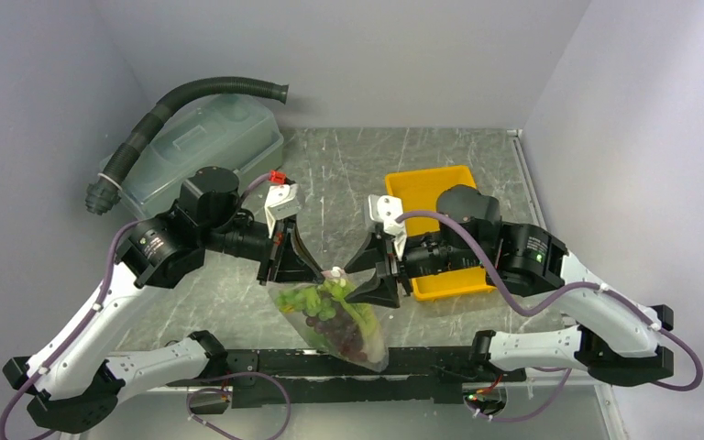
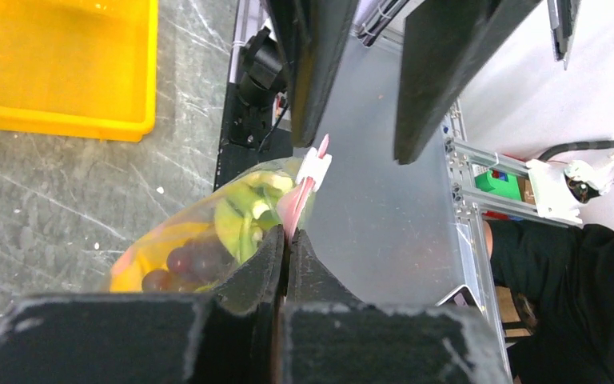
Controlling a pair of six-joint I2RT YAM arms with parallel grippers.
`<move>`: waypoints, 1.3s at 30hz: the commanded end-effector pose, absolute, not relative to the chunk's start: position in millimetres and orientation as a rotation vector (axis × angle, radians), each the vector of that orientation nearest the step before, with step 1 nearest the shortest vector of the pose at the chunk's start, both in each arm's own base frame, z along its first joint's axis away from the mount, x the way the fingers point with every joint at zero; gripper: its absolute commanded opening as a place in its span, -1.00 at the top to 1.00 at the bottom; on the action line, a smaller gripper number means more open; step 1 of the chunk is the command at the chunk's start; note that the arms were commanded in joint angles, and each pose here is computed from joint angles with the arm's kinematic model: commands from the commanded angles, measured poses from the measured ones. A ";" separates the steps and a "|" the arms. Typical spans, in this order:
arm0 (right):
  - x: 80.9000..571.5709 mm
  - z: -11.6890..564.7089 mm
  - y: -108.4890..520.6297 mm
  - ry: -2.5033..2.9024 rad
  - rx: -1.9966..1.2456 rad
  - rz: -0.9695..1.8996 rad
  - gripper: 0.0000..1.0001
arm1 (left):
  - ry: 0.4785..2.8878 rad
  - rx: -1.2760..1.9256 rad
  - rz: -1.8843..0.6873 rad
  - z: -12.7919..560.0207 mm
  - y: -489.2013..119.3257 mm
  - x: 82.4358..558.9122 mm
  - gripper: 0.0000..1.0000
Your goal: Place the food in the zip-top bag and seal the zipper
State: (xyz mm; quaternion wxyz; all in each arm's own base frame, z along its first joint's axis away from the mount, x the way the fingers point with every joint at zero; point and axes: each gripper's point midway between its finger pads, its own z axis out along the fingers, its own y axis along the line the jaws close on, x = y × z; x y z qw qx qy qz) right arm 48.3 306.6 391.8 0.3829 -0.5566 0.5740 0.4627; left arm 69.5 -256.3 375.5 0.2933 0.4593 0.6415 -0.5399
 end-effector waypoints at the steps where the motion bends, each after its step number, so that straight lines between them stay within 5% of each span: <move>1: 57.0 406.2 313.9 1.448 -1.318 1.192 -0.07 | 1.587 1.207 -1.431 400.5 -257.8 70.8 1.00; 19: 81.6 365.4 327.7 1.541 -1.286 1.111 0.02 | 1.578 1.206 -1.431 405.4 -253.1 65.5 1.00; 24: 72.7 367.6 328.4 1.491 -1.319 1.172 0.39 | 1.578 1.199 -1.432 406.5 -252.4 64.9 1.00; 29: 70.3 368.0 328.8 1.463 -1.329 1.194 1.00 | 1.578 1.196 -1.435 406.7 -253.0 65.2 1.00; 32: 68.3 369.1 328.3 1.454 -1.335 1.204 1.00 | 1.590 1.191 -1.429 405.5 -252.9 66.6 1.00; 33: 67.1 370.5 327.9 1.448 -1.337 1.209 1.00 | 1.599 1.187 -1.425 404.5 -253.0 67.6 0.95; 36: 63.9 374.1 326.8 1.442 -1.348 1.223 1.00 | 1.604 1.181 -1.416 407.3 -252.9 68.9 0.25; 39: 60.8 378.1 325.7 1.408 -1.382 1.221 1.00 | 1.596 1.166 -1.394 411.0 -252.8 72.3 -0.18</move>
